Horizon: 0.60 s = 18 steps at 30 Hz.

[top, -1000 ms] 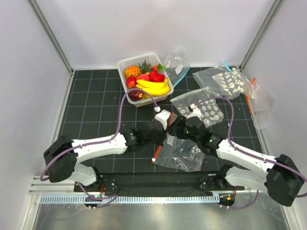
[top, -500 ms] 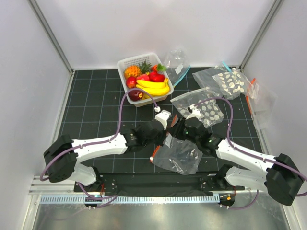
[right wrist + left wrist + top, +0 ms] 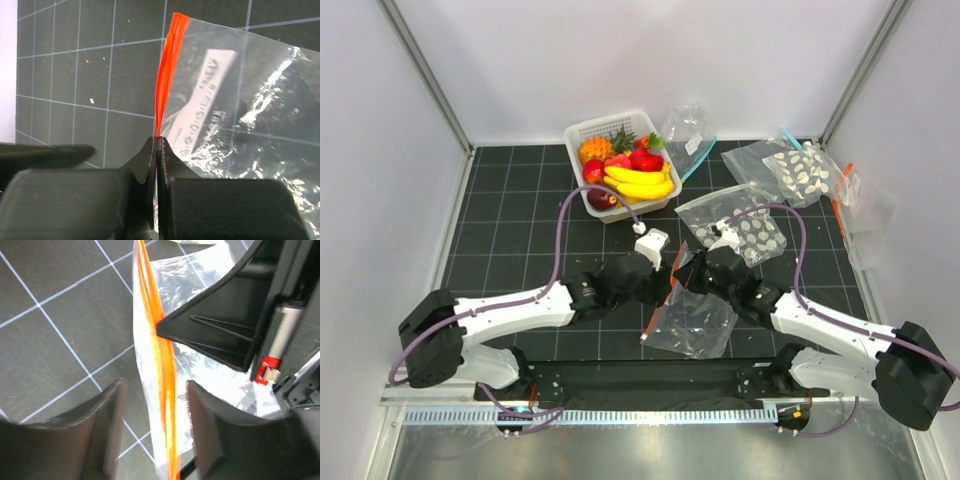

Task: Place the food in the zip-top bag and seal the zipper
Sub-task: Open the zipper of the food storage bag at the center of the board.

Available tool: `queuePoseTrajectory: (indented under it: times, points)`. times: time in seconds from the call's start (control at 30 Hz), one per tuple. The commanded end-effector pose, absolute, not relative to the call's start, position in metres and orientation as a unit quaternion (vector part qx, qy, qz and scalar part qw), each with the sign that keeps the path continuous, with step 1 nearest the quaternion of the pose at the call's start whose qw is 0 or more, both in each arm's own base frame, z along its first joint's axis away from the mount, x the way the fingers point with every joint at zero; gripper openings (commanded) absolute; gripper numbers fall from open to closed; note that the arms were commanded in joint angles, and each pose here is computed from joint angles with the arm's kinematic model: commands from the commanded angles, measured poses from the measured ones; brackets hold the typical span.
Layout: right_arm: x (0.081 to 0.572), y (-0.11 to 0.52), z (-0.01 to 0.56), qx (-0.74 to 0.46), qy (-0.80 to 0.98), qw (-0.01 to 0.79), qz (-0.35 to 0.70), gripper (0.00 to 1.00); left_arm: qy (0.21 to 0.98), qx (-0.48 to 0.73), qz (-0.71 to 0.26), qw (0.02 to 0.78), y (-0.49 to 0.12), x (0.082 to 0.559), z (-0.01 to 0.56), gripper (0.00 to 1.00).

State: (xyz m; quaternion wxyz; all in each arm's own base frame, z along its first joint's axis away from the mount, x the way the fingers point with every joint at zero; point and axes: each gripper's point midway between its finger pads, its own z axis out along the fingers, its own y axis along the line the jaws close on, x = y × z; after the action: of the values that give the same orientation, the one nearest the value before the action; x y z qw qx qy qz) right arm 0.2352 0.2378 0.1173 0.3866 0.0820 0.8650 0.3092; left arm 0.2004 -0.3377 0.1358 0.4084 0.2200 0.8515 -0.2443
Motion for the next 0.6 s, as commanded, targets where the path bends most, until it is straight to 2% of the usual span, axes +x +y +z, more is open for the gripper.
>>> queuePoseTrajectory:
  times: [0.0, 0.13, 0.57]
  points:
    - [0.235, 0.235, 0.125, 0.071, 0.854, 0.408, 0.315, 0.01, 0.838, 0.190, -0.264, 0.438, -0.333, 0.203, 0.161, 0.61]
    - [0.229, 0.238, 0.132, 0.049, 0.842, 0.417, 0.338, 0.01, 0.842, 0.198, -0.267, 0.424, -0.331, 0.198, 0.160, 0.65]
    - [0.221, 0.235, 0.146, 0.030, 0.832, 0.427, 0.351, 0.01, 0.845, 0.240, -0.298, 0.374, -0.342, 0.175, 0.141, 0.59]
